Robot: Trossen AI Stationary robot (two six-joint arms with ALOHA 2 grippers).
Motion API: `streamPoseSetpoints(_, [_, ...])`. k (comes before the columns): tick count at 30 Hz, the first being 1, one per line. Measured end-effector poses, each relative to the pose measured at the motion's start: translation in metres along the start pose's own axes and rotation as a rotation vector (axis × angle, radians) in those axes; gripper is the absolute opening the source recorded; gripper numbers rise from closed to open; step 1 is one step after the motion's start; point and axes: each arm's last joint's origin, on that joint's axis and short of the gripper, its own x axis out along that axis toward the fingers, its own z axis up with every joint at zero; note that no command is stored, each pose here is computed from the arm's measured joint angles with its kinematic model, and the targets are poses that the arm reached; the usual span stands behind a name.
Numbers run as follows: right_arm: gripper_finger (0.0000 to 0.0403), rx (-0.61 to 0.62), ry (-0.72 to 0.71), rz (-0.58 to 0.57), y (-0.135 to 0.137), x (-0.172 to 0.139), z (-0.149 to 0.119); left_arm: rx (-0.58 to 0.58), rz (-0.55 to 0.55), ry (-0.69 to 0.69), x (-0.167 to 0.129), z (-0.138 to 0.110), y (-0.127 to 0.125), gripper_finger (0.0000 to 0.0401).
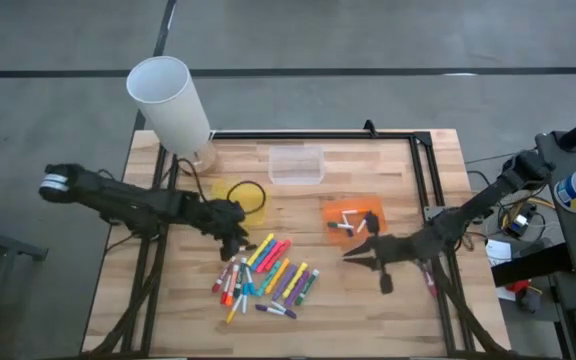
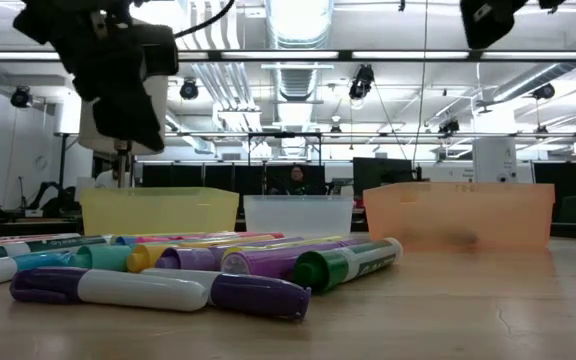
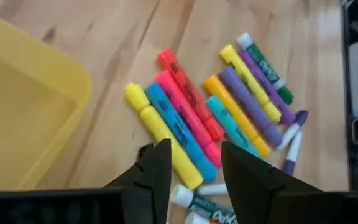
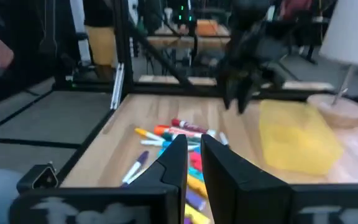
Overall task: Pick & Place Markers
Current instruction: Put the small black highlighter pen into the orange bin
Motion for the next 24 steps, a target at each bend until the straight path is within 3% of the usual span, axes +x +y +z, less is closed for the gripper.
streamPoseSetpoints(7, [0.0043,-0.126,-0.115,-0.024,-0.015,-0.031,0.008,0.140,0.077,0.094,0.027,-0.013,-0.020,0.0133])
streamPoseSetpoints(12, [0.0043,-0.097,-0.171,-0.068,-0.022,-0.044,0.013,0.197,0.182,0.107,0.032,-0.016,-0.023,0.0133])
streamPoseSetpoints(16, [0.0043,-0.132,-0.186,-0.070,-0.025,-0.050,0.010,0.216,0.258,0.169,0.039,-0.024,-0.017,0.0133])
streamPoseSetpoints(24, [0.0043,-0.168,-0.208,-0.076,-0.029,-0.057,0.007,0.242,0.302,0.240,0.057,-0.034,-0.010,0.0133])
